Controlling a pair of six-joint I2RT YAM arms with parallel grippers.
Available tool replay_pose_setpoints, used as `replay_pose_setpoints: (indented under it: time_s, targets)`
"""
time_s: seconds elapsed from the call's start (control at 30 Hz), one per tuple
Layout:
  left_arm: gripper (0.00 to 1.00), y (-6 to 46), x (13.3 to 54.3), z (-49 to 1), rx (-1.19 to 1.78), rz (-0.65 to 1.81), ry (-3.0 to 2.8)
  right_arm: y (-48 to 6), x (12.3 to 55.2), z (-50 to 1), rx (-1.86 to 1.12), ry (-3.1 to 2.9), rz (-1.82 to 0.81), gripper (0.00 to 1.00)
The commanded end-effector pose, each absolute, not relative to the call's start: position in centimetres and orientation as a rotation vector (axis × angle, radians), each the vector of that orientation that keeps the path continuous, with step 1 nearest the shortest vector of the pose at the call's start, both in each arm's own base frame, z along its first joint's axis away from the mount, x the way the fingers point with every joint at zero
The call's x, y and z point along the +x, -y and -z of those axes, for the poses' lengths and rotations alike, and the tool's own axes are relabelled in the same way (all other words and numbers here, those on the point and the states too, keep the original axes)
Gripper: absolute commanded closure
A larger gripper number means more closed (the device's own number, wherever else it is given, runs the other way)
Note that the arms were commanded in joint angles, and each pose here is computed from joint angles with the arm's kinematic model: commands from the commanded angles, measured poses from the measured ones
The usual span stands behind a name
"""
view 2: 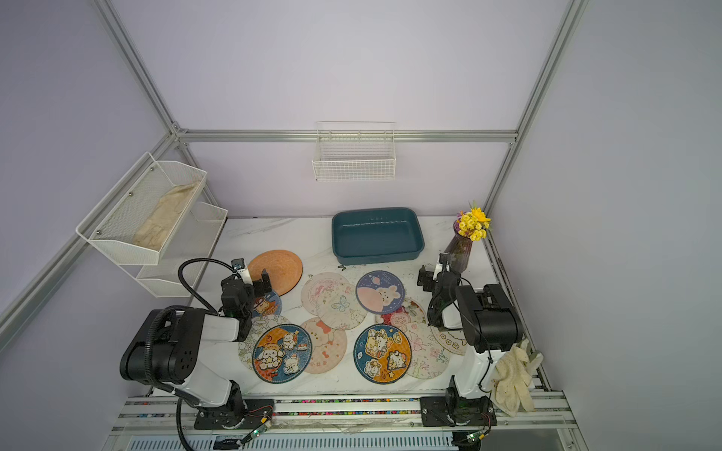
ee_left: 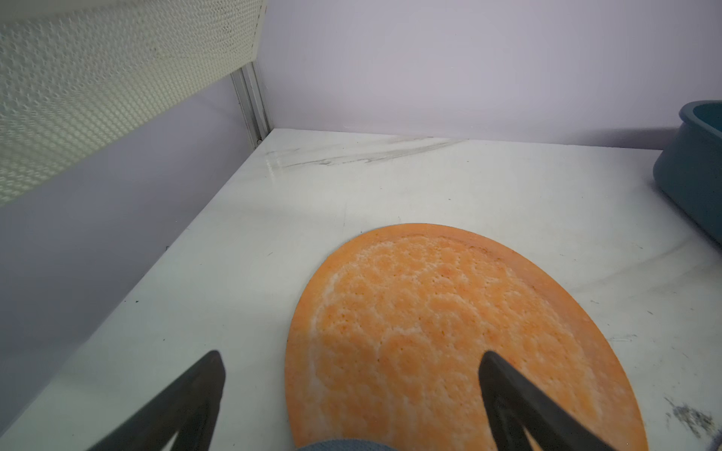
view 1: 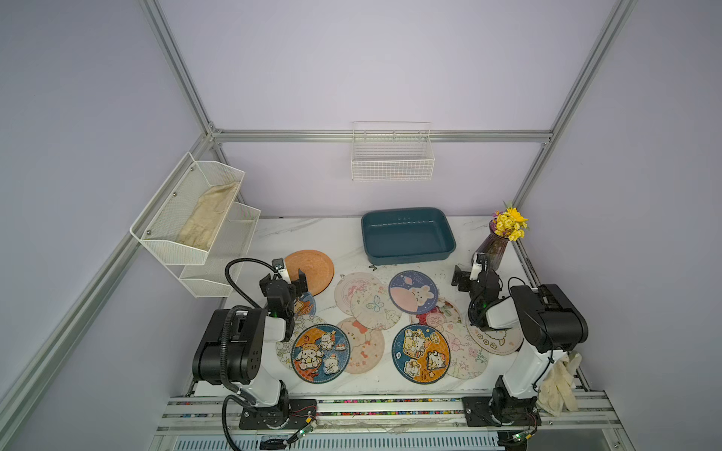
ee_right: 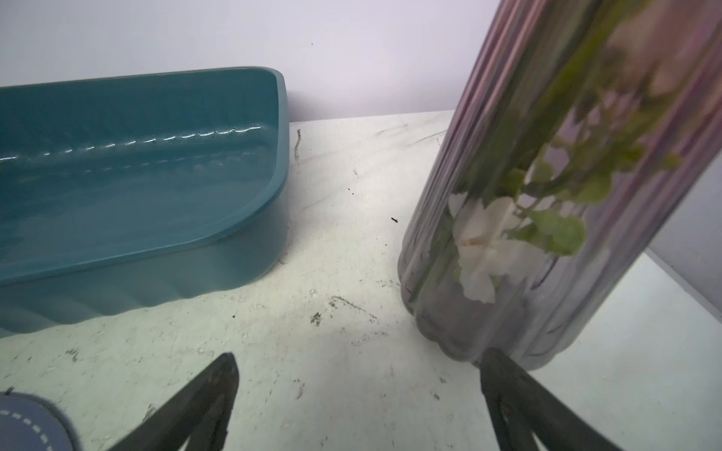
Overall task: Put the coasters into the storage box
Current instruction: Move the storage box to the center of the board.
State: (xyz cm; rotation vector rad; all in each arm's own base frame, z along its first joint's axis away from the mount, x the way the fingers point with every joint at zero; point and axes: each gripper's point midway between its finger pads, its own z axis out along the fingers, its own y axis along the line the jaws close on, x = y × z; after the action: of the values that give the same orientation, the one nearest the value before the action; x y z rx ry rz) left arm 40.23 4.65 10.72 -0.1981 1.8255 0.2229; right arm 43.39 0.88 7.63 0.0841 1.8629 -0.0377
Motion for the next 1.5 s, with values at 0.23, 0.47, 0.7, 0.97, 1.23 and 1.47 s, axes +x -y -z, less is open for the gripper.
replay_pose_setpoints:
  time_s: [0.23,0.47,0.7,0.97,1.23,1.47]
  targets:
    - [0.00,-4.7,39.7,-11.4,-0.185,-0.227,-1.800,-0.8,43.2,-8.2,0.071,-1.854,0.043,0.03]
    - [0.00,-4.7,39.7,-11.4,-0.186,-0.228,-1.800,-0.8,43.2,-8.2,0.071,-1.854,0.044,0.02]
    - [0.00,-4.8,39.7,-11.3,-0.186,-0.227,-1.801,-0.8,43.2,-8.2,0.070,-1.855,0.041,0.03]
    - [0.00,-4.8,39.7,-11.4,-0.186,-0.227,-1.801,-0.8,43.2,-8.2,0.070,-1.856,0.041,0.03]
    - [0.00,-4.3,40.8,-13.4,-0.177,-0.207,-1.918,-2.3,43.7,-11.4,0.073,-2.003,-0.010,0.02]
    - [0.00,-2.8,40.8,-15.1,-0.180,-0.084,-1.959,-6.7,44.7,-12.3,-0.015,-2.112,-0.021,0.03]
